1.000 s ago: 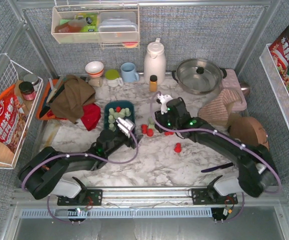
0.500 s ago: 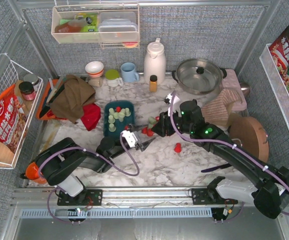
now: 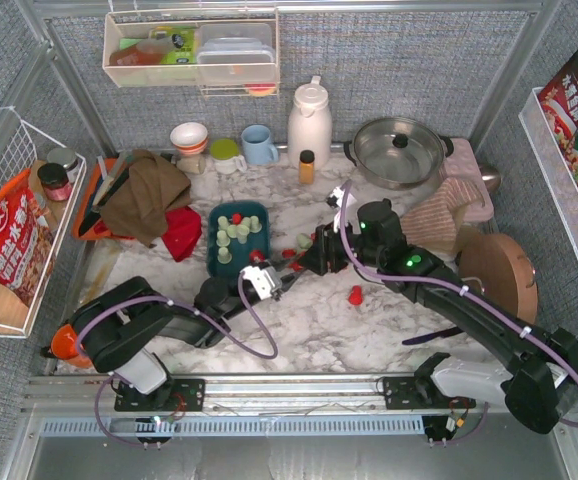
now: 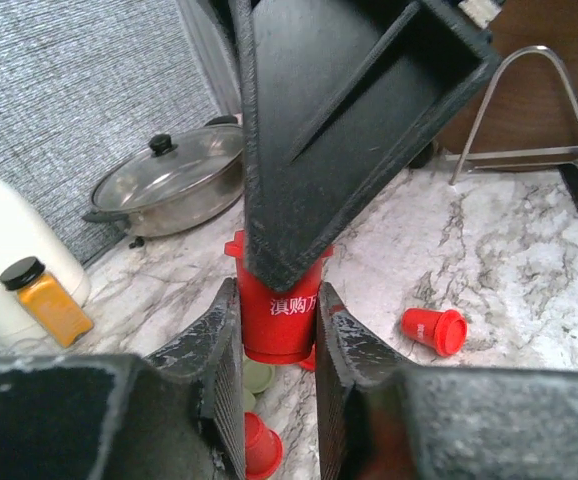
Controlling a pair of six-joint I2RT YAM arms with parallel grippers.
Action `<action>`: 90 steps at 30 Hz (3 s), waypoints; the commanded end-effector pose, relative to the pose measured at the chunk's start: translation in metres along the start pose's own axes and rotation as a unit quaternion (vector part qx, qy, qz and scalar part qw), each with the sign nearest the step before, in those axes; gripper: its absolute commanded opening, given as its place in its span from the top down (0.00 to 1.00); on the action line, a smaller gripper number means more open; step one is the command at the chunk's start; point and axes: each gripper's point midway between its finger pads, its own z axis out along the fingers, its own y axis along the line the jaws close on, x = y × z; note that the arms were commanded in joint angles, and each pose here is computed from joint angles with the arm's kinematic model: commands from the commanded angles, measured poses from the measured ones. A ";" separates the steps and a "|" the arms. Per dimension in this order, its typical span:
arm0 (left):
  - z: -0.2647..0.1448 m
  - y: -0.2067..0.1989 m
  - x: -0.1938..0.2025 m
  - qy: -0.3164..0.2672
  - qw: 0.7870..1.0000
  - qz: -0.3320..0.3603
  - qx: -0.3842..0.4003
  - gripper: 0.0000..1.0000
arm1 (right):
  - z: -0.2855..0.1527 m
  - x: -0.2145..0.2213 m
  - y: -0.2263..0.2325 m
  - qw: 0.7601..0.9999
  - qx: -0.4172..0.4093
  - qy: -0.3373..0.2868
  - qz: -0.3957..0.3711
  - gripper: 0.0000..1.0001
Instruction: Mix the coffee capsules in the storage basket
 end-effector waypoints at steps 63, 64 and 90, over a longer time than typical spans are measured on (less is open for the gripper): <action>-0.023 0.008 0.007 0.077 0.995 0.043 -0.040 0.11 | 0.006 0.010 -0.033 0.997 -0.010 0.037 0.061 0.73; -0.020 0.008 0.004 0.067 0.996 0.048 -0.038 0.11 | 0.004 0.008 -0.027 0.997 -0.018 0.035 0.059 0.73; -0.005 -0.006 -0.019 -0.004 0.996 0.079 -0.029 0.57 | 0.007 0.016 0.011 0.994 -0.084 0.066 0.039 0.68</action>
